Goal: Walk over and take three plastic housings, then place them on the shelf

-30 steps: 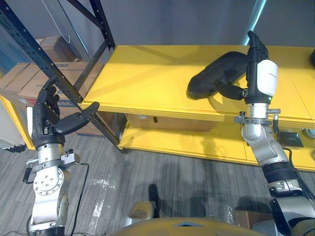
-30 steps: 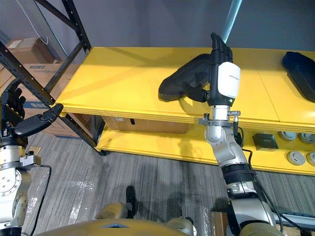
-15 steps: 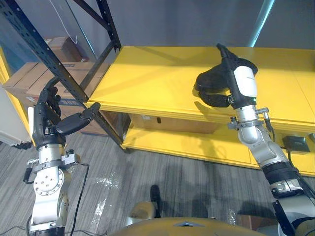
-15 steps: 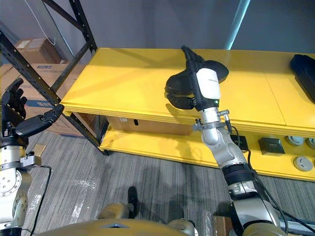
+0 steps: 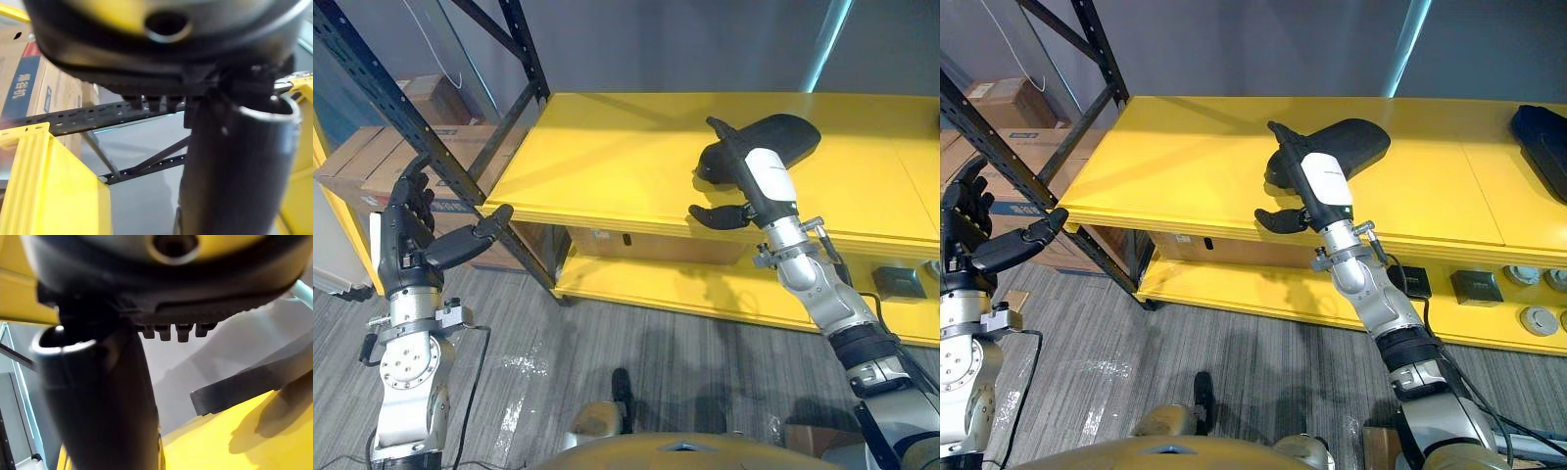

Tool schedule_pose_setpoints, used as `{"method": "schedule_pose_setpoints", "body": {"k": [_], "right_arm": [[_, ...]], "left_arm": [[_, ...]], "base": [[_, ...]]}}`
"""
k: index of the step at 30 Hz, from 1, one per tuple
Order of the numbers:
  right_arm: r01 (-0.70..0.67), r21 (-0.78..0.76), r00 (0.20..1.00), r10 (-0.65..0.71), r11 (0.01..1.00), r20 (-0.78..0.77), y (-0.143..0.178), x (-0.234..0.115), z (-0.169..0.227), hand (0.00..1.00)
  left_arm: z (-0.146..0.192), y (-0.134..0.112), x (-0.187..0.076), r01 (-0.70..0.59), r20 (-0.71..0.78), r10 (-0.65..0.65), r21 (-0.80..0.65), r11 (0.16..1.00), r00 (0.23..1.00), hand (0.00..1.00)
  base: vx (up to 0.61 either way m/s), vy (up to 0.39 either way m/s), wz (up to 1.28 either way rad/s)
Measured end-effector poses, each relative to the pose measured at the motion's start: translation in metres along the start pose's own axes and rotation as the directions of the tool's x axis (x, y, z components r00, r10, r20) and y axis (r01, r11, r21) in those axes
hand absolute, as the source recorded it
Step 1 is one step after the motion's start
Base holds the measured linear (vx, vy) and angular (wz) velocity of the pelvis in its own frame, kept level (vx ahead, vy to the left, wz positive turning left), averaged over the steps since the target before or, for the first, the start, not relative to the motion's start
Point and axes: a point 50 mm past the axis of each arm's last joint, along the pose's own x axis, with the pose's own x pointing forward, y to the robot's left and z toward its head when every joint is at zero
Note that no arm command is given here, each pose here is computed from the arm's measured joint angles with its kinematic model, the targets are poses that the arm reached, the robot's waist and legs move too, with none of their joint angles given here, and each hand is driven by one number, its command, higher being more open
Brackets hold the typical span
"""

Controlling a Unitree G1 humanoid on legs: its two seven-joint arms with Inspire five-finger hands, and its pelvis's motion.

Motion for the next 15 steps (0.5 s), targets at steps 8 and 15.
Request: {"method": "schedule_pose_setpoints", "body": {"k": [8,15], "right_arm": [[0.086,-0.073,0.985,-0.096,0.994,-0.147,-0.007,0.007,-0.022,1.00],[0.151,-0.117,0.965,-0.172,0.982,-0.199,-0.018,0.018,-0.033,1.00]], "left_arm": [[-0.004,-0.008,-0.002,0.012,-0.019,-0.012,-0.017,1.000,1.000,1.00],[-0.006,-0.008,-0.003,0.007,-0.027,-0.008,-0.018,1.000,1.000,1.00]], "base": [[0.00,-0.002,0.00],[0.00,-0.028,0.04]]}}
